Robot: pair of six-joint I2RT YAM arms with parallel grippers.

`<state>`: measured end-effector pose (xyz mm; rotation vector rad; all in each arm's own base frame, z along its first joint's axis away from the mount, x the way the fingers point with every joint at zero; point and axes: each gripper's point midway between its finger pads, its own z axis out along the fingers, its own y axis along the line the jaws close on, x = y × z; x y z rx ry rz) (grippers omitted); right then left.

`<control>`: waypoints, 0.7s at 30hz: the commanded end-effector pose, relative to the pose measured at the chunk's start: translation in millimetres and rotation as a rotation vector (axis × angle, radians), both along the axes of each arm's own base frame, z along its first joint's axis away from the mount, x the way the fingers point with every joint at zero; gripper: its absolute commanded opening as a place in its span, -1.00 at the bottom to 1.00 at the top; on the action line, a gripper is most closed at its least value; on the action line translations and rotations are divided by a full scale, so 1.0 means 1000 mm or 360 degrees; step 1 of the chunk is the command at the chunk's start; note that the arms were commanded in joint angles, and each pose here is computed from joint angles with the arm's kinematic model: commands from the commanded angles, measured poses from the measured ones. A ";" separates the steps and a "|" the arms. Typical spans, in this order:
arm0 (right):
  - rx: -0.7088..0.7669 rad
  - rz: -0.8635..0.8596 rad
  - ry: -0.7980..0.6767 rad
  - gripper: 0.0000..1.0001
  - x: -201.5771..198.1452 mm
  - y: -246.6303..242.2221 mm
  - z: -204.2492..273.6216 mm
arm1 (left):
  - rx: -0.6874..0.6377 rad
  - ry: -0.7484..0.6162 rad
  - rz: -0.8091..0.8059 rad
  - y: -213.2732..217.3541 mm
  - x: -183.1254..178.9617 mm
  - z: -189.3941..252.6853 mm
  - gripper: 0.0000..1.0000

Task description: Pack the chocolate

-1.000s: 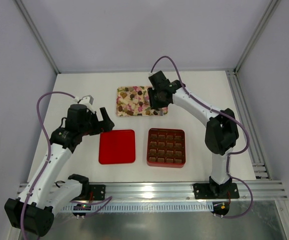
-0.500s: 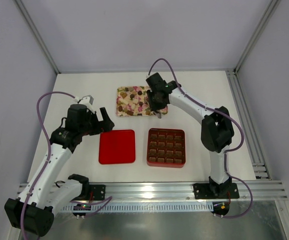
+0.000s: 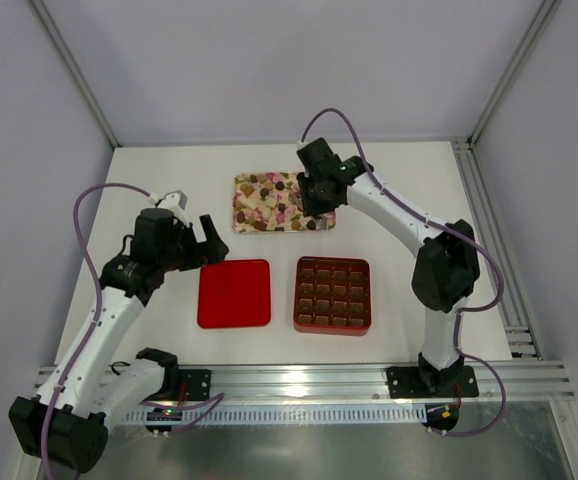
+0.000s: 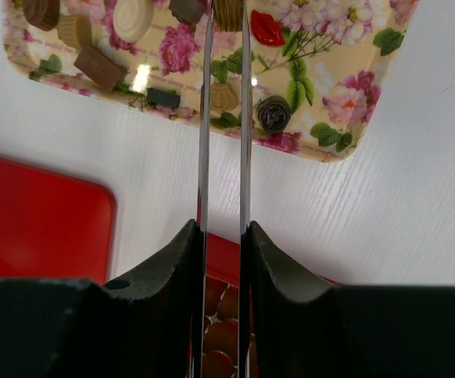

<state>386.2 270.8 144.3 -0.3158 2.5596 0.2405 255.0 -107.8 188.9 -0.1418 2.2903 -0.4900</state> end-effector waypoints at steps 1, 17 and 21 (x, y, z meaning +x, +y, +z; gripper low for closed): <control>0.0161 0.0022 -0.0216 -0.63 -0.007 -0.001 0.076 | -0.0011 -0.0087 -0.0011 0.000 0.004 0.017 1.00; 0.0266 0.0101 -0.0147 -0.63 -0.125 -0.051 0.079 | -0.0011 -0.0084 -0.0007 0.000 0.004 0.016 0.99; 0.0257 0.0136 -0.0120 -0.63 -0.152 -0.054 0.070 | -0.0008 -0.0077 -0.0011 0.000 0.005 0.015 0.99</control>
